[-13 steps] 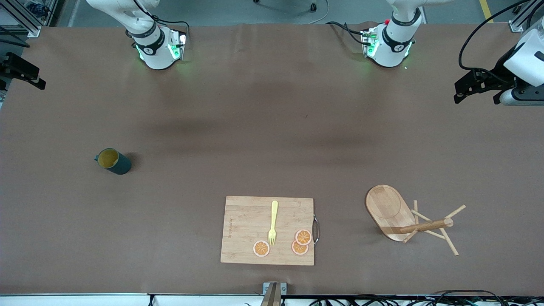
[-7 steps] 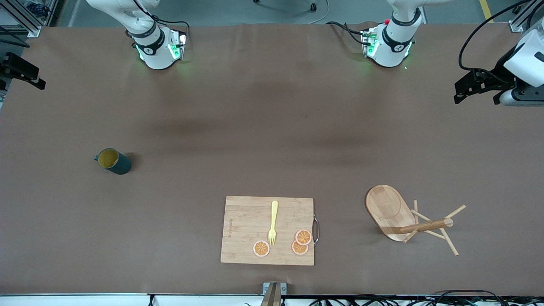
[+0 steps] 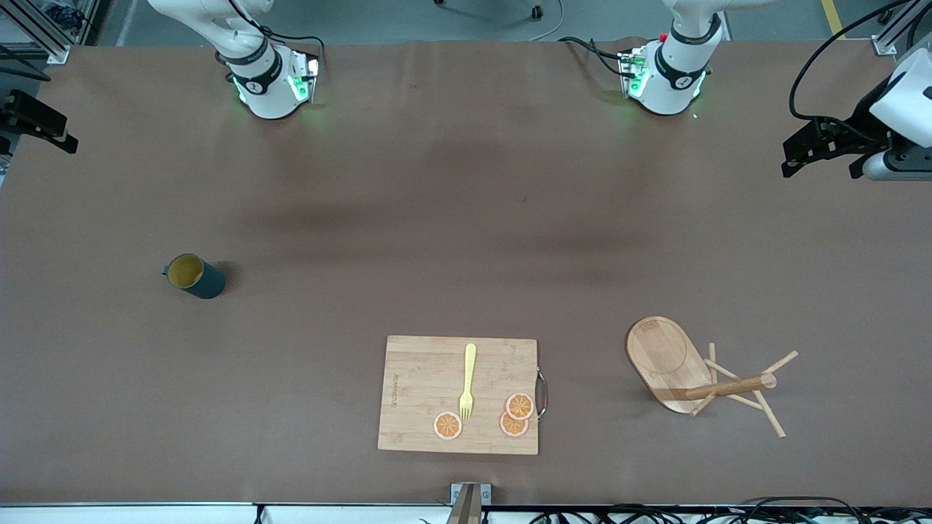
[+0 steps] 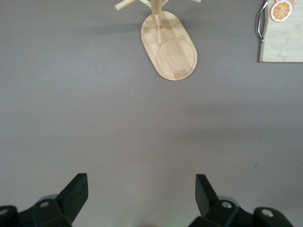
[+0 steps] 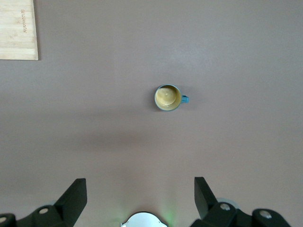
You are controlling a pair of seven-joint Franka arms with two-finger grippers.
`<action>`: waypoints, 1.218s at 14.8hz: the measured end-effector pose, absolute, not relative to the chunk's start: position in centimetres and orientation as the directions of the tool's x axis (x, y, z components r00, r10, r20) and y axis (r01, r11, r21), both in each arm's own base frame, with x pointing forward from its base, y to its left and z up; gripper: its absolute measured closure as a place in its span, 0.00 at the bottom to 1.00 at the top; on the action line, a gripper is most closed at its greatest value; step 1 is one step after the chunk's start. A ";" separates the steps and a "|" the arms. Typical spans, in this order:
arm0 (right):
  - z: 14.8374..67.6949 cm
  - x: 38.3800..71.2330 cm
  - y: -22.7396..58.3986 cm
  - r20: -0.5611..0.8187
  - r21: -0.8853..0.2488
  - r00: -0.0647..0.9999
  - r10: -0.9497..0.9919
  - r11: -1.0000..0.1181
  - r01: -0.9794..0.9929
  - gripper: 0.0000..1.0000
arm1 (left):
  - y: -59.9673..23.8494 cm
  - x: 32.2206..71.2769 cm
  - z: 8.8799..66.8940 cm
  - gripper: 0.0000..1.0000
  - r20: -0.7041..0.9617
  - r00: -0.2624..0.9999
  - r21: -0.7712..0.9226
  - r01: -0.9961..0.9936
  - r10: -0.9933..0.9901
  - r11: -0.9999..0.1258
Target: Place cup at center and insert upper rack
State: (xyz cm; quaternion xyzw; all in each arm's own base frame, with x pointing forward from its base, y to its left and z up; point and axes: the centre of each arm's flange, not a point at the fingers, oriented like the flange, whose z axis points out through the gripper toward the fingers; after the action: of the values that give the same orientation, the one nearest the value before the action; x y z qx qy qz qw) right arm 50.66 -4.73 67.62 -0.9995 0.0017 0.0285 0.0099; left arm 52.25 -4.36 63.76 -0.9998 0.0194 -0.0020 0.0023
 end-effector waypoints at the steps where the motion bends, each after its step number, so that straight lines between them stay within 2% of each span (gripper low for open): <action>1: 67.6 50.7 -4.7 -0.057 -0.020 0.998 -0.003 -1.000 -0.004 0.00 | -4.3 52.3 63.8 0.00 0.004 0.999 -0.004 -0.037 -0.037 -0.999; 10: 66.3 51.3 -5.6 -0.082 -0.017 0.996 -0.020 -1.000 -0.021 0.00 | -4.1 52.4 63.6 0.00 0.000 0.999 -0.004 -0.035 -0.035 -0.999; 13: 59.7 55.5 -9.1 -0.128 -0.012 0.990 -0.064 -0.998 -0.066 0.00 | -4.1 52.7 63.1 0.00 -0.008 0.999 -0.003 -0.035 -0.035 -0.999; 15: 54.4 57.9 -12.2 -0.164 -0.028 0.986 0.017 -1.000 0.012 0.00 | -4.1 52.8 62.9 0.00 -0.012 0.999 -0.003 -0.034 -0.034 -0.999; 18: 47.2 59.1 -16.0 -0.179 -0.065 0.972 0.152 -0.988 0.143 0.00 | -4.1 52.9 62.7 0.00 -0.016 0.999 -0.003 -0.034 -0.034 -0.999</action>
State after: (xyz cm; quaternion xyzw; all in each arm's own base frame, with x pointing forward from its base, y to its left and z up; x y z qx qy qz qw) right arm 59.09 -16.02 47.17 -0.9927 -0.0743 0.0919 0.0257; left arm 52.87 -4.10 62.73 -0.9998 0.0172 0.0078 0.0015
